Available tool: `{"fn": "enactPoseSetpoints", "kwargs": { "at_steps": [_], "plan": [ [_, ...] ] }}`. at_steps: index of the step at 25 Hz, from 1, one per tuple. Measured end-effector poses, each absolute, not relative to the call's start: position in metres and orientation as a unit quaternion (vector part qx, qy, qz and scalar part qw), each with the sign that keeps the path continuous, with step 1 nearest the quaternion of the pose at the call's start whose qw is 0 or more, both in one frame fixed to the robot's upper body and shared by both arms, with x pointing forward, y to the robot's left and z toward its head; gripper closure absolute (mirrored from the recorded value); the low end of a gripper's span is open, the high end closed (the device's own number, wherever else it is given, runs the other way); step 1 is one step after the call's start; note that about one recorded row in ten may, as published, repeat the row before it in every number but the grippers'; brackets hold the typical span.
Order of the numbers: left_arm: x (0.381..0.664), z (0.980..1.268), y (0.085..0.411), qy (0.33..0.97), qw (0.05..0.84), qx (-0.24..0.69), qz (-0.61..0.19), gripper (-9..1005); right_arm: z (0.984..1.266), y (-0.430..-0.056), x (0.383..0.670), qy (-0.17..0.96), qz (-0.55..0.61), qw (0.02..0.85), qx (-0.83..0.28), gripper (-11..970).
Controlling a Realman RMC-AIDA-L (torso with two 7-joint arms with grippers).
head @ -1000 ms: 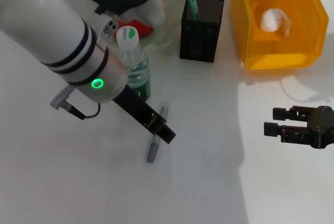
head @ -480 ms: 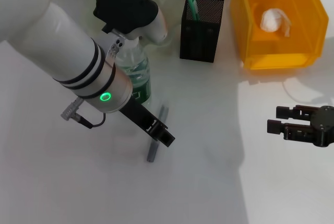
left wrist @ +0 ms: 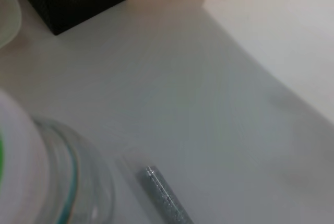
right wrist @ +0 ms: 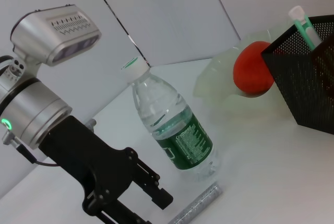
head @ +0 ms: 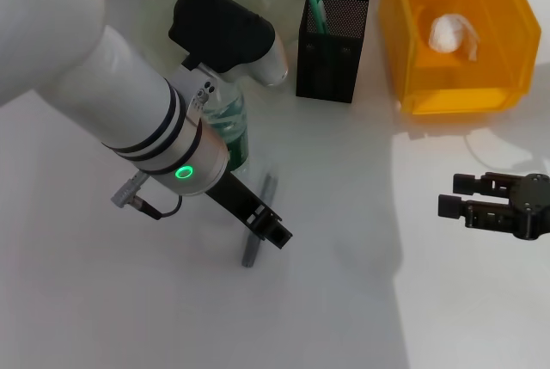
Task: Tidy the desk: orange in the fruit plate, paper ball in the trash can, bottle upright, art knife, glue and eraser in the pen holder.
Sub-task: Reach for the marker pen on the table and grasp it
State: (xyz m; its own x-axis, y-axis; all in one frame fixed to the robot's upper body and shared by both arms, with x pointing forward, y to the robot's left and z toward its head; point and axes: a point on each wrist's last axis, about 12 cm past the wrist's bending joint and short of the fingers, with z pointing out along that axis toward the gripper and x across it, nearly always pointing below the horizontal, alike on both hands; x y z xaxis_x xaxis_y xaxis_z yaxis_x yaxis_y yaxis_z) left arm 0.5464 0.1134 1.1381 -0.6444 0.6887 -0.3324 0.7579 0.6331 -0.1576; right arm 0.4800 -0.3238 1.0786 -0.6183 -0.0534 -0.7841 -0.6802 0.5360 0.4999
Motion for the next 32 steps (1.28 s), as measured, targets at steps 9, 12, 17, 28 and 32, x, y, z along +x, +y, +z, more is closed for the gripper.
{"fn": "enactPoseSetpoints", "kwargs": {
  "at_steps": [9,12,17,28,32],
  "plan": [
    [0.547,1.132,0.115,0.897,0.118,0.405,-0.134,377,1.077,-0.324,0.481,0.796,0.421,0.371,-0.228,286],
    [0.546,1.128,0.115,0.897,0.115,0.408,-0.13,377,1.077,-0.324,0.481,0.796,0.42,0.372,-0.227,287],
    [0.546,1.125,0.116,0.897,0.115,0.41,-0.122,378,1.073,-0.324,0.48,0.799,0.42,0.37,-0.22,289],
    [0.544,1.121,0.112,0.892,0.118,0.423,-0.106,380,1.069,-0.323,0.48,0.801,0.419,0.369,-0.216,293],
    [0.543,1.121,0.111,0.891,0.119,0.426,-0.106,427,1.067,-0.323,0.481,0.803,0.416,0.369,-0.212,295]
  ]
}}
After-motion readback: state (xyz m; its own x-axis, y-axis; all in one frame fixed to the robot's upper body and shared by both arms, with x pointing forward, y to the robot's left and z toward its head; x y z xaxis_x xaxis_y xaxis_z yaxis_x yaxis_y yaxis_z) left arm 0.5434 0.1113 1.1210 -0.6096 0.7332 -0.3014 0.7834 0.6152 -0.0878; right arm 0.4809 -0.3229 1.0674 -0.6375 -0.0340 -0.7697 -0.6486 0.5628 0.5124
